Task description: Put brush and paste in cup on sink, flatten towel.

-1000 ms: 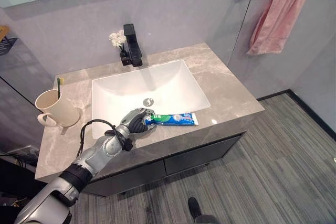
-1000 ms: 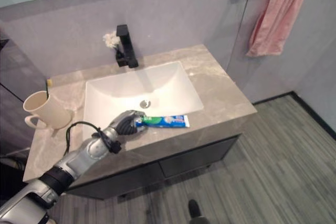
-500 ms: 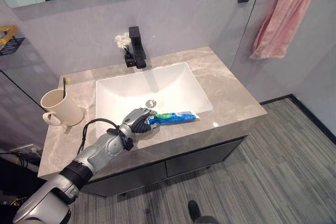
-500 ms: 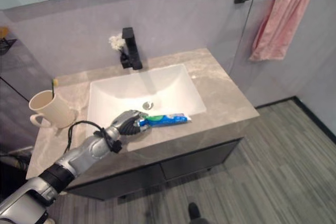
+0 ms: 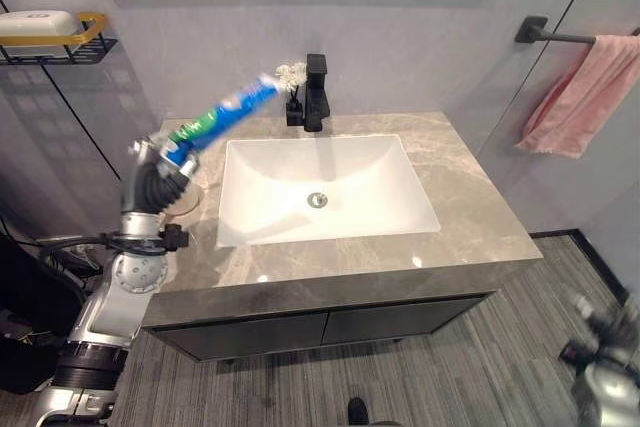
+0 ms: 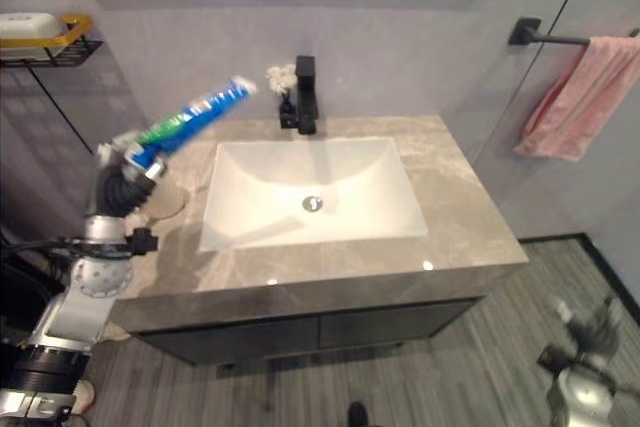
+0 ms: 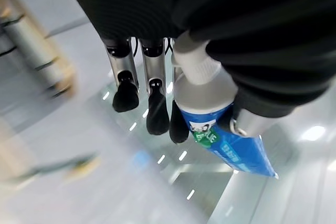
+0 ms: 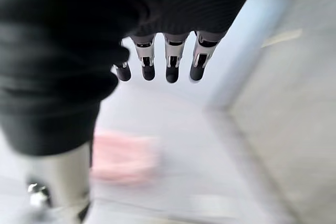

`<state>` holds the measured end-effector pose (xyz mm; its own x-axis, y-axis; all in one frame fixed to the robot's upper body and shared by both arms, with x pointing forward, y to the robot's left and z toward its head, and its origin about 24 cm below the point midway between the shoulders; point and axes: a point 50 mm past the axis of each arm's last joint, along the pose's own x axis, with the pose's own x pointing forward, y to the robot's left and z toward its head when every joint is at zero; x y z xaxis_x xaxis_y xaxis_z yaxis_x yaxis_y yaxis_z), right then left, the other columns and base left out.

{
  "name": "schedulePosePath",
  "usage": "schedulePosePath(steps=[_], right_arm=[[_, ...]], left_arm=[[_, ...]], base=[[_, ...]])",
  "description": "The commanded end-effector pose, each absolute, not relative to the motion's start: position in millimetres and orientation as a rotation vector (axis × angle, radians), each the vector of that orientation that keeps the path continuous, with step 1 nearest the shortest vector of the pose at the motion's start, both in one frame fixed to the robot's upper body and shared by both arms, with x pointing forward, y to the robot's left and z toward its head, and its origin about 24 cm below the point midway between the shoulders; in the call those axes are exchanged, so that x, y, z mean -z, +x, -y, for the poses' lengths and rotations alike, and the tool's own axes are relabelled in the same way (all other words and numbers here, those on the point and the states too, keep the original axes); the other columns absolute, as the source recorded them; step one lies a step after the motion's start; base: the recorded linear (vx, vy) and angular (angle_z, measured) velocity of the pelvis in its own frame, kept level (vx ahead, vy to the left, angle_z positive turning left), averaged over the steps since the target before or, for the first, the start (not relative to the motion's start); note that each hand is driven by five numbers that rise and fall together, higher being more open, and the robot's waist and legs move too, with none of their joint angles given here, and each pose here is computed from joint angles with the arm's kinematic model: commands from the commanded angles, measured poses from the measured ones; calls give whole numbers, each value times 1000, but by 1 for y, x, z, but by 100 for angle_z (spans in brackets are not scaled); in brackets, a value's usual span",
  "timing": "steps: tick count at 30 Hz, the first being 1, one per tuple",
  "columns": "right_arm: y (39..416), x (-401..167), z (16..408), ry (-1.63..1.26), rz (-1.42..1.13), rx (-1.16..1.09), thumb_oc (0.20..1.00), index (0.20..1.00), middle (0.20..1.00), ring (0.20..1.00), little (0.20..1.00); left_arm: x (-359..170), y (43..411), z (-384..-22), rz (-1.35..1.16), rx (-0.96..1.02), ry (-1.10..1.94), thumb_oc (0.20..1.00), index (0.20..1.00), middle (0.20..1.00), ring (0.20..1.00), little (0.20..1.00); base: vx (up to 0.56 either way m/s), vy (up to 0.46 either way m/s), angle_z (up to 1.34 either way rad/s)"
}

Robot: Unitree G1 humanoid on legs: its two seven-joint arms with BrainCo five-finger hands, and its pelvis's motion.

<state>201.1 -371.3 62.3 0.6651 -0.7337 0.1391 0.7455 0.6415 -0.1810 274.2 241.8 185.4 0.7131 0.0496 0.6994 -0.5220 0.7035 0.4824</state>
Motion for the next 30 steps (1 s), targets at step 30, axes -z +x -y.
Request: schedulePosePath(steps=[30], right_arm=[[297, -274, 47, 647, 741, -774, 1000, 1000, 1000, 1000, 1000]], left_arm=[[-226, 274, -148, 964, 104, 382, 200, 200, 200, 200, 200]], base=[[-4, 14, 12]])
